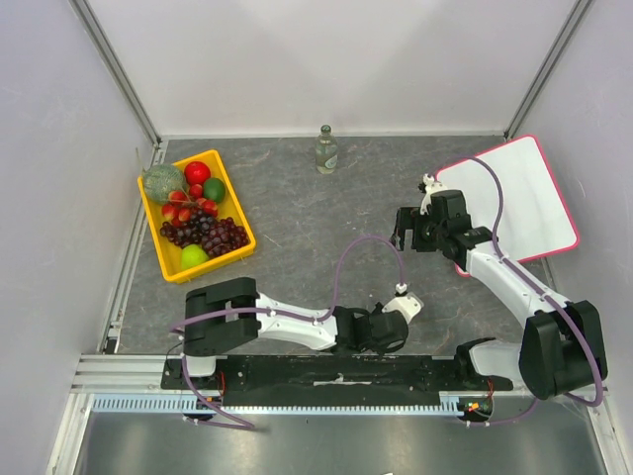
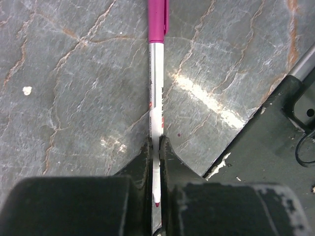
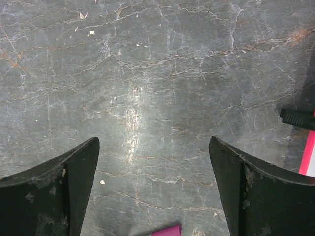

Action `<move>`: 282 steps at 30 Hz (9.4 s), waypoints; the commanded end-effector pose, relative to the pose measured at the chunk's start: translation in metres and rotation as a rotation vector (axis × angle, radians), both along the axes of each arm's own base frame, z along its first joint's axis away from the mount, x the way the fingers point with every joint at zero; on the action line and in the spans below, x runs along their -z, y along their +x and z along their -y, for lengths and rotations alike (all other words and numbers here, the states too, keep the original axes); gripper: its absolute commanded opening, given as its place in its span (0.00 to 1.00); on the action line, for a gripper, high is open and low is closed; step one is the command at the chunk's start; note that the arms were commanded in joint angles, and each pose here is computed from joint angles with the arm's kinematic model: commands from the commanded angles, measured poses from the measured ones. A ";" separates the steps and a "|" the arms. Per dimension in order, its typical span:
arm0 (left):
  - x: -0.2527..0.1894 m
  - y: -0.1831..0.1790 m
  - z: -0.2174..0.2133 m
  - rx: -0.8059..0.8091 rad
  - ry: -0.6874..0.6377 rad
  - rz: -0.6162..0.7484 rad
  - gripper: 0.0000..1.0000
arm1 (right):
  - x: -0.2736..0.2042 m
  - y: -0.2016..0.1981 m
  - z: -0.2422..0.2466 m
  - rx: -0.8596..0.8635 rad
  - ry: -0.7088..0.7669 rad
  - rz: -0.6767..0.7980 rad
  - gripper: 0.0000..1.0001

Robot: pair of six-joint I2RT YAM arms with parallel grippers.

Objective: Write a sentence on the whiteboard
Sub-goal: Pick up the whiteboard marker without the cap from the corner of the board, then pass from the left arm to the right, then pick up the whiteboard stand from the corner of the board, then move the whiteboard stand to the center of the board.

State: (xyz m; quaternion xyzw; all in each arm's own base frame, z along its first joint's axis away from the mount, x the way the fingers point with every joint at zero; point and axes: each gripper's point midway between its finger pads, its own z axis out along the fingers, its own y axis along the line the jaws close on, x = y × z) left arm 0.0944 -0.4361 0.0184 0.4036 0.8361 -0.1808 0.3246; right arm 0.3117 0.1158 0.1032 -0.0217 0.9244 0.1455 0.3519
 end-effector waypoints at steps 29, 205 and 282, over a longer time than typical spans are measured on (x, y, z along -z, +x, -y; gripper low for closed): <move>-0.221 0.106 -0.172 -0.276 -0.631 -0.027 0.02 | -0.185 -0.053 -0.180 -0.558 0.806 0.274 0.92; -0.032 0.247 0.182 0.035 -0.506 -0.267 0.84 | -0.305 -0.112 -0.002 -0.045 0.441 0.636 0.00; -0.025 0.090 -0.085 -0.348 -0.400 -0.271 0.39 | -0.294 -0.113 -0.016 -0.116 0.459 0.588 0.00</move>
